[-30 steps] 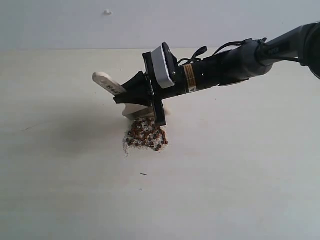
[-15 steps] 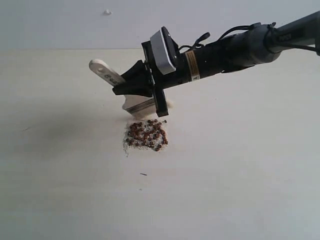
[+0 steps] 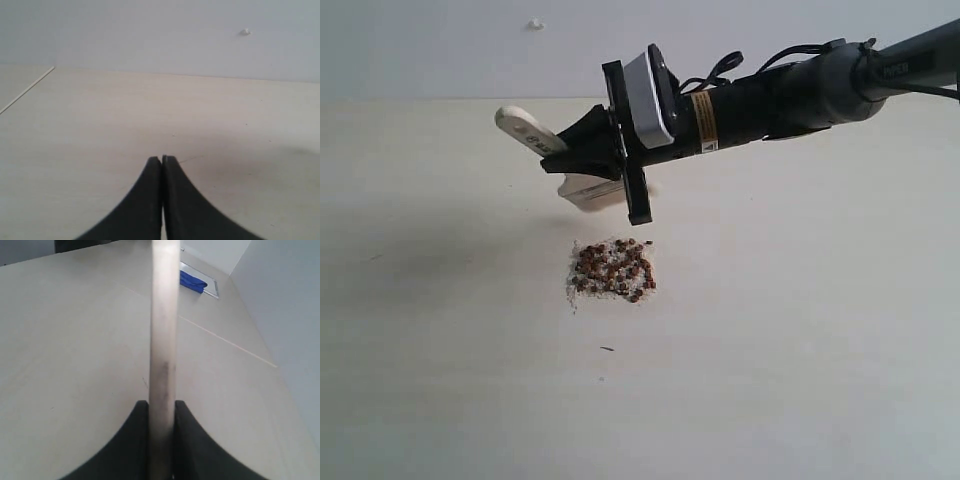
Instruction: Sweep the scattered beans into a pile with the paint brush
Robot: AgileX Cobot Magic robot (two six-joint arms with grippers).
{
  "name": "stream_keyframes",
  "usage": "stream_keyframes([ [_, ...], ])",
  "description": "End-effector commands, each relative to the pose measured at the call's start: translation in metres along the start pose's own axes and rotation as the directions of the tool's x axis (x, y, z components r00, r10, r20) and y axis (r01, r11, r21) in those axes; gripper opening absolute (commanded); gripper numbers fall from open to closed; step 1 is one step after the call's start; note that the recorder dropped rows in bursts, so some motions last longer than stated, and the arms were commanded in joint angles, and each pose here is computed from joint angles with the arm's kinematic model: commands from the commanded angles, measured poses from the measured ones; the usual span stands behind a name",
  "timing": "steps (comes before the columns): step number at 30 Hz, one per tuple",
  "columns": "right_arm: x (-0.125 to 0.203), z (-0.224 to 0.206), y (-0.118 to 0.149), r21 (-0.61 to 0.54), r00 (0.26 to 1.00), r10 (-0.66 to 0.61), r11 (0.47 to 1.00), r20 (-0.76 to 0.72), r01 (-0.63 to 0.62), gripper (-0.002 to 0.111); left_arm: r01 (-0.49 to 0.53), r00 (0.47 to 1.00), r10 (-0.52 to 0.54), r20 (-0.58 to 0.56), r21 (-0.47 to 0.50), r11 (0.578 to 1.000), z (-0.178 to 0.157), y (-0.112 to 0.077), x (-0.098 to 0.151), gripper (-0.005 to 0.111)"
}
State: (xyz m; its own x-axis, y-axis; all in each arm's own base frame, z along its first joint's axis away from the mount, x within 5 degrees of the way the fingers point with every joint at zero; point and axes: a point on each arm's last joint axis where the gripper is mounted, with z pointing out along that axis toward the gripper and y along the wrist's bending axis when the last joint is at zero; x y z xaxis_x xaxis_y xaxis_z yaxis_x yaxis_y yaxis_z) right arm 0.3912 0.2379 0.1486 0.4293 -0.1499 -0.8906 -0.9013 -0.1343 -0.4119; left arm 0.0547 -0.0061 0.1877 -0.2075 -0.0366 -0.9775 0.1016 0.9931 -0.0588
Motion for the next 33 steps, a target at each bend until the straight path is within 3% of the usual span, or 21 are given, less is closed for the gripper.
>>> stream_keyframes([
  [1, -0.006, -0.003, -0.006, 0.039, 1.0, -0.022, 0.999, 0.02, 0.021, 0.0, -0.007, 1.0, 0.007, 0.007, 0.001, 1.0, 0.0, 0.0, 0.0, 0.0],
  [10, 0.015, -0.004, -0.01, 0.114, 0.988, 0.06, 0.993, -0.14, -0.044, 0.0, -0.007, 1.0, 0.007, 0.007, 0.001, 1.0, 0.0, 0.0, 0.0, 0.0],
  [14, 0.014, -0.002, -0.007, 0.095, 0.991, 0.092, 0.992, -0.093, -0.083, 0.0, -0.007, 1.0, 0.007, 0.007, 0.001, 1.0, 0.0, 0.0, 0.0, 0.0],
  [17, 0.007, 0.0, -0.002, 0.046, 0.994, 0.102, 0.994, 0.028, -0.104, 0.0, -0.007, 1.0, 0.007, 0.007, 0.001, 1.0, 0.0, 0.0, 0.0, 0.0],
  [33, 0.011, 0.014, 0.006, 0.017, 0.996, 0.086, 0.996, 0.033, -0.087, 0.0, -0.007, 1.0, 0.007, 0.007, 0.001, 1.0, 0.0, 0.0, 0.0, 0.0],
])
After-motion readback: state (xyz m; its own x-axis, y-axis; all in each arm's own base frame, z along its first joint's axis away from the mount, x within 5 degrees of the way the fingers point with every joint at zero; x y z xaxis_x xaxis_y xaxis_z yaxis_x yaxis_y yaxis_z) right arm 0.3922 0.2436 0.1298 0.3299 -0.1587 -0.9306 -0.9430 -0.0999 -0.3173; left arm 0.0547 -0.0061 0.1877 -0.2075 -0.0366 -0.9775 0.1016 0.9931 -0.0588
